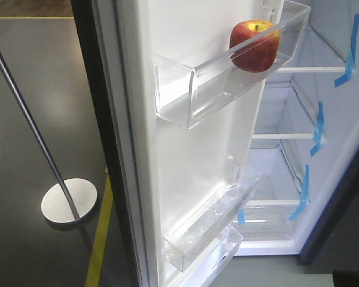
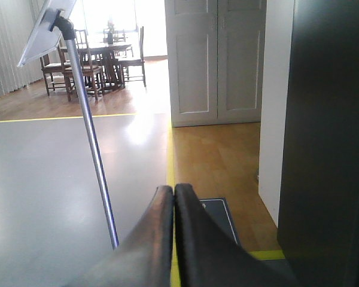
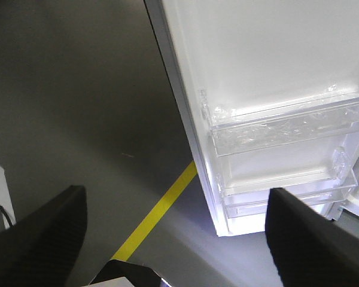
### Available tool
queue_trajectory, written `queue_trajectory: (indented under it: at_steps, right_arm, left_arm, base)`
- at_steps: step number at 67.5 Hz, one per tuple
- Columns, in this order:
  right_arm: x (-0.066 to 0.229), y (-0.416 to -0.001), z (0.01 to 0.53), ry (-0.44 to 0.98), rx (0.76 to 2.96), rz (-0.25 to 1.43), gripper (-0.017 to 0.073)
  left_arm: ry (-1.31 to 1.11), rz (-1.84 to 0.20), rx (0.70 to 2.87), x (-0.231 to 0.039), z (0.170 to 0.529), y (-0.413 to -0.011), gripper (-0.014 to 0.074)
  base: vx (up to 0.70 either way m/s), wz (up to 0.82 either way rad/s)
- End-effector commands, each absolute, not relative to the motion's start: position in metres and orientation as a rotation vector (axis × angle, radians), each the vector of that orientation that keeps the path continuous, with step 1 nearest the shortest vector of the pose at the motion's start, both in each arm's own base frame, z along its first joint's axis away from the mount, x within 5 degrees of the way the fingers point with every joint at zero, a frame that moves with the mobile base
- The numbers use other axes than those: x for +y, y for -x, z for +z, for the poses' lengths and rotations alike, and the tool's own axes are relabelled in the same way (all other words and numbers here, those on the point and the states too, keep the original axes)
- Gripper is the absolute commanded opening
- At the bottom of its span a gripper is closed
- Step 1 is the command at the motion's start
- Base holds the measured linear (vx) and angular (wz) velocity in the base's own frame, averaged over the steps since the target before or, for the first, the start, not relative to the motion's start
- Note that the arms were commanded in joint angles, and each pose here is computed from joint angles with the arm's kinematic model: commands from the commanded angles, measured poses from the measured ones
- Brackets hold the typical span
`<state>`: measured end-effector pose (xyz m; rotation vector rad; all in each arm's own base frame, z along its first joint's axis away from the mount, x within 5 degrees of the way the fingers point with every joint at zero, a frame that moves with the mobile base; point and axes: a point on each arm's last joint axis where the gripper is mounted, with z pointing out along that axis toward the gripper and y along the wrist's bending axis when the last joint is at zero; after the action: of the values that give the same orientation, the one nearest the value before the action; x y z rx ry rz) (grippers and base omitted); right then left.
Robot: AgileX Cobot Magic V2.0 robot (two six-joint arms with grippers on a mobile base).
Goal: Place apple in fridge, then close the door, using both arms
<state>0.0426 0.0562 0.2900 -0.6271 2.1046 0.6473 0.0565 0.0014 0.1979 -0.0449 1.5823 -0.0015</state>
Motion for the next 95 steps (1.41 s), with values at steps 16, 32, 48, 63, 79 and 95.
queue_trajectory:
  at_steps: [16, 32, 48, 63, 79, 95]
  right_arm:
    - [0.059, -0.042, 0.299, 0.617, 2.069, 0.686, 0.0579]
    - [0.059, -0.042, 0.299, 0.62, 2.069, 0.686, 0.0579]
    - [0.059, -0.042, 0.299, 0.62, 2.07, 0.687, 0.0579]
    - [0.059, -0.042, 0.299, 0.622, 2.072, 0.687, 0.0579]
    - [0.059, -0.042, 0.299, 0.623, 2.073, 0.687, 0.0579]
    - [0.059, -0.042, 0.299, 0.623, 2.073, 0.687, 0.0579]
  left_arm:
    - [0.049, -0.013, 1.493, 0.001, 0.202, -0.056, -0.0006]
    - [0.05, -0.013, 1.493, 0.001, 0.202, -0.056, -0.0006]
    - [0.151, -0.125, 1.332, 0.003, 0.217, -0.053, -0.0006]
    - [0.138, -0.13, 1.217, 0.002, 0.27, -0.045, -0.0006]
    - [0.135, -0.123, 1.465, 0.001, 0.318, -0.069, -0.0006]
    - [0.109, -0.083, 1.807, 0.001, 0.336, -0.127, -0.0006]
  base:
    - [0.0, 0.0]
    - [0.0, 0.0]
    - [0.0, 0.0]
    - [0.0, 0.0]
    - [0.0, 0.0]
    - [0.0, 0.0]
